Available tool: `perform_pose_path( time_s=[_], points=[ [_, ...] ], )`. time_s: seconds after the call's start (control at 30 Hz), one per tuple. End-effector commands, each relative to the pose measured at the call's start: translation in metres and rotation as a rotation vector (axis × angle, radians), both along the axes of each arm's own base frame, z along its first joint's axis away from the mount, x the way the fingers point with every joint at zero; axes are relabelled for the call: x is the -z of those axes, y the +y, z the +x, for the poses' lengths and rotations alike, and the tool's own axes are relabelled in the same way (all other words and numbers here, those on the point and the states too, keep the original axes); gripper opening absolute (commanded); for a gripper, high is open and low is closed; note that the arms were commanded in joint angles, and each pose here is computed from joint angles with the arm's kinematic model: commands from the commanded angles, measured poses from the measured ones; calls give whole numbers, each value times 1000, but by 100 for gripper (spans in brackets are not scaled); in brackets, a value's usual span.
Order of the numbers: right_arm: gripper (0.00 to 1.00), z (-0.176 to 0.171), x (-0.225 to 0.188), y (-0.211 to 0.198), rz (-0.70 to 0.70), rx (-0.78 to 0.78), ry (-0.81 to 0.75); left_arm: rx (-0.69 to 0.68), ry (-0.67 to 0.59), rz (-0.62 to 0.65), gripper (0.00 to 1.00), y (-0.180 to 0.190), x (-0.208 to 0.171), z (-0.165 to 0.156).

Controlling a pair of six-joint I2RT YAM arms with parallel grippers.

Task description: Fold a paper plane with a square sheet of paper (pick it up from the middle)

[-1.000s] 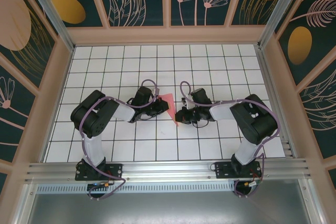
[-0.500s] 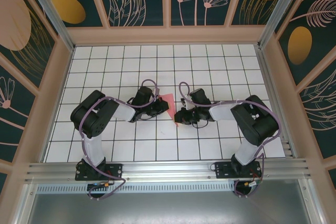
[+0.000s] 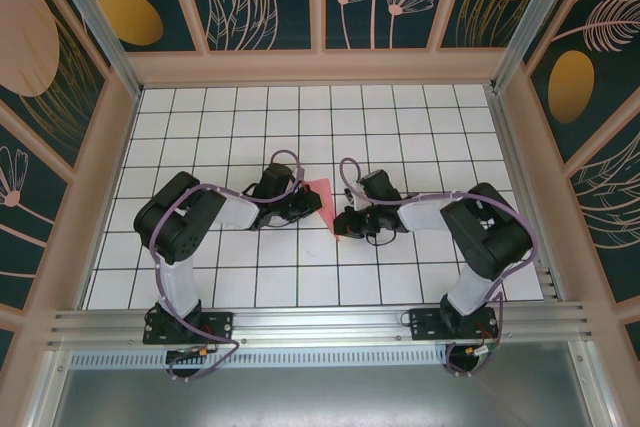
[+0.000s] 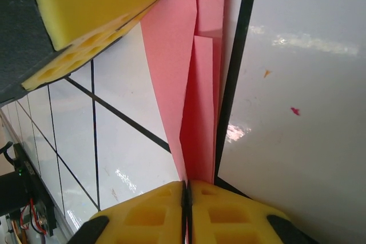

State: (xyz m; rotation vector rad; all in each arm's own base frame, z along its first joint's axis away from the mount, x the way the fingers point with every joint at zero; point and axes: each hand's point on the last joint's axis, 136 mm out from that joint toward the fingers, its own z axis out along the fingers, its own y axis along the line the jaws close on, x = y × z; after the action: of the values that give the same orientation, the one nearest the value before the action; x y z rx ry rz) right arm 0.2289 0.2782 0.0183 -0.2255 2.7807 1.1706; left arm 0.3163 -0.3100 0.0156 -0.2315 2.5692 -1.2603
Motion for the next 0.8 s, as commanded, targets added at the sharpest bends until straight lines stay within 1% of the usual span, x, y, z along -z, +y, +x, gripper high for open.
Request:
perform_pose_path(
  time_s=[0.0, 0.07, 0.17, 0.23, 0.33, 0.43, 0.57, 0.77],
  points=[
    [19, -4, -9, -10, -48, 23, -7, -70, 91, 219, 6, 36, 55, -11],
    [26, 4, -26, -9, -38, 40, -57, -69, 89, 223, 6, 37, 56, -12],
    [31, 14, -44, -14, -32, 75, -121, -68, 89, 226, 6, 37, 57, -12],
    [32, 19, -54, -17, -34, 84, -156, -67, 89, 226, 6, 37, 56, -12],
    [32, 22, -69, -10, 1, 55, -197, -66, 85, 228, 6, 37, 56, -12],
    [28, 20, -75, 2, 38, 2, -203, -66, 89, 232, 6, 37, 57, -12],
    [16, 17, -62, 13, 40, -48, -162, -67, 91, 232, 6, 37, 56, -12],
    [10, 10, -42, 22, 32, -105, -103, -65, 93, 233, 6, 37, 57, -12]
  ],
)
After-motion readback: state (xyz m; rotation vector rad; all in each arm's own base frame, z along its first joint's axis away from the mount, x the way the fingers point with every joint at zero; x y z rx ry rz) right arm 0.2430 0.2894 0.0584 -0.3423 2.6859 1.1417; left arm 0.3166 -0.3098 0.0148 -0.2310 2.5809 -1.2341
